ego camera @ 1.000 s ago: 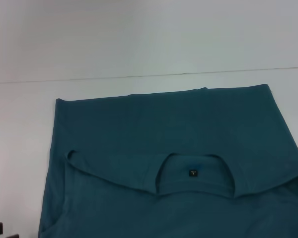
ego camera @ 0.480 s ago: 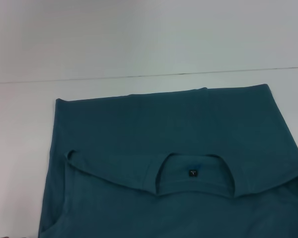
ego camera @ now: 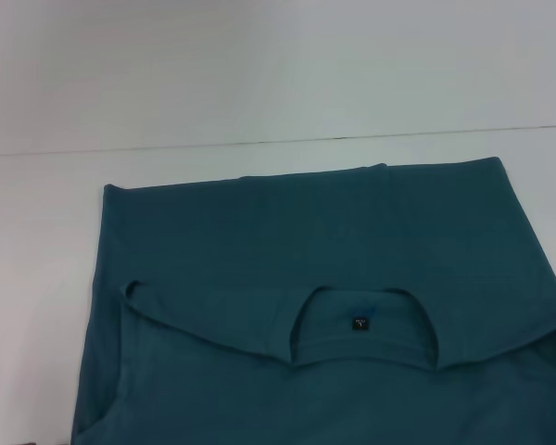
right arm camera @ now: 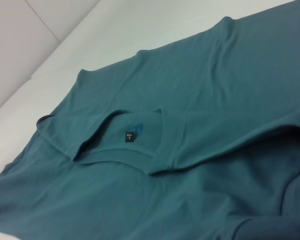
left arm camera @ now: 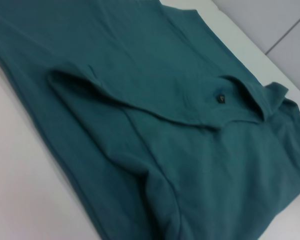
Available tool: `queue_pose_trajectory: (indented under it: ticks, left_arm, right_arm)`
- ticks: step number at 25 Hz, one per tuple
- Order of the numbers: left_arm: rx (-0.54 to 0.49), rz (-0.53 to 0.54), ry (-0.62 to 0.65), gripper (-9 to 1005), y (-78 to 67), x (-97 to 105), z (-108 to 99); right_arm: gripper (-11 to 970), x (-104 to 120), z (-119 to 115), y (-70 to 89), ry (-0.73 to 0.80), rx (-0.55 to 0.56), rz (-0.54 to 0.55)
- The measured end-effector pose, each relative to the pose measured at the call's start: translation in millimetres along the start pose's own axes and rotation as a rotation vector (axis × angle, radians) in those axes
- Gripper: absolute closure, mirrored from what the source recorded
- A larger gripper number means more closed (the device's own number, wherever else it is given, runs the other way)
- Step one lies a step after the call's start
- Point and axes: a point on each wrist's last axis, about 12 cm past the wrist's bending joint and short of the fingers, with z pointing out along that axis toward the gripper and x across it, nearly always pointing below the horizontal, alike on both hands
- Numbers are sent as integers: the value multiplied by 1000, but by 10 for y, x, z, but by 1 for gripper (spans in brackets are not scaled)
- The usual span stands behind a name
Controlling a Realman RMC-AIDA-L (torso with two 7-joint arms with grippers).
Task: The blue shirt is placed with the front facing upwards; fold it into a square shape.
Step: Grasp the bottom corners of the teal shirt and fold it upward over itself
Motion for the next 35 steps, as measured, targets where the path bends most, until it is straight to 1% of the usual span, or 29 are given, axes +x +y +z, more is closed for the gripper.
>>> queue_pose_trajectory:
  ticks: [7,21,30,35]
  left_arm:
    - [13,-7,42,214,-4,-12,56]
    - [5,-6,43,216,7,-27,63]
    - [5,-24,43,212,10,-27,75]
    - [-1,-29,38,252,20,-38,79]
  right_arm:
    - [866,-5,9,-5,2,2,0]
    - [863,-20,23,-10,4,0,-4]
    - [861,-49,39,-13,5,-5,-10]
    - [859,-69,52,-14,5,-8,-14]
